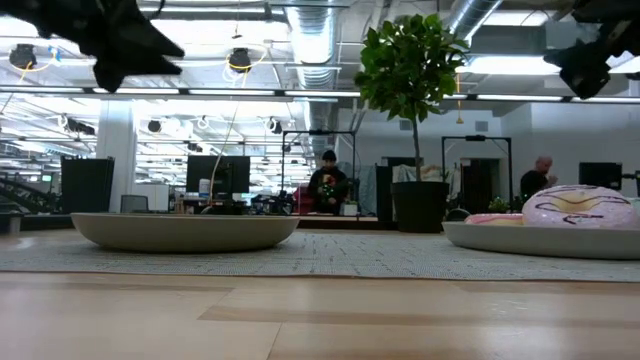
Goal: Pick & Place donuts
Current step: Return to Home Position
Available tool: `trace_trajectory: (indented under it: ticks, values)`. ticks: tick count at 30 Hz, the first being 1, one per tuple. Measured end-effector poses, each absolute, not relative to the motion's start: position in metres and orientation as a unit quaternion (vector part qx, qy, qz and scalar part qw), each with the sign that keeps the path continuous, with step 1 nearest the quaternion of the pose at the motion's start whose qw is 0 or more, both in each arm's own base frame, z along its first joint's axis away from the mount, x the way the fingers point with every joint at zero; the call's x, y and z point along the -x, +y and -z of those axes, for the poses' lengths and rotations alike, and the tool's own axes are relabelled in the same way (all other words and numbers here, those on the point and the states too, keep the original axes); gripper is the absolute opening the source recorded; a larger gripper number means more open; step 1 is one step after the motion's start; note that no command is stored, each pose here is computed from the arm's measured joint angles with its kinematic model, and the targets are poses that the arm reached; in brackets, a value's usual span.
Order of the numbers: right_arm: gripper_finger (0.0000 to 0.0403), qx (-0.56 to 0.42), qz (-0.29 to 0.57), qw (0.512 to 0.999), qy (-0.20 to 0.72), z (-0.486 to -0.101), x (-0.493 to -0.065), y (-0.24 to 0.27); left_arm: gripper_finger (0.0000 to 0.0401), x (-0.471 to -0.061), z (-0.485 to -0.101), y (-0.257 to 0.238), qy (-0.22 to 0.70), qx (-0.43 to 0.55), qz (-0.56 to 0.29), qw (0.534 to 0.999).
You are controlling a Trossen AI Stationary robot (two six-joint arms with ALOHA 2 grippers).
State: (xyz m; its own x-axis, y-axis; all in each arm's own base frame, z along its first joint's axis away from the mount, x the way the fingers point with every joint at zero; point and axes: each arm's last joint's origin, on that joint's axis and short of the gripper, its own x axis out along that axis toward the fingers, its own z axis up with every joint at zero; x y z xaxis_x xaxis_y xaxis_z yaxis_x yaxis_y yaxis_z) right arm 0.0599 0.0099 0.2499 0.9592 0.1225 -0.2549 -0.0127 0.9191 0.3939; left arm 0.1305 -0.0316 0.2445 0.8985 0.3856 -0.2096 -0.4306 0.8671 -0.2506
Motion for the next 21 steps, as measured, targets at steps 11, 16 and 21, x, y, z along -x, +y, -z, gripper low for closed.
trace_trajectory:
  ticks: [11,16,21]
  values:
    - [0.0237,-0.144,-0.098,0.98,0.094,-0.26,-0.061,0.013,0.0158,-0.125,-0.231,-0.005,0.058,0.142,-0.23,0.961]
    - [0.0237,-0.124,-0.104,0.985,0.062,-0.26,-0.066,0.014,0.0158,-0.113,-0.22,-0.001,0.003,0.159,-0.218,0.963]
    - [0.0237,-0.131,-0.109,0.984,0.046,-0.244,-0.077,0.016,0.0157,-0.101,-0.21,0.001,-0.029,0.172,-0.206,0.963]
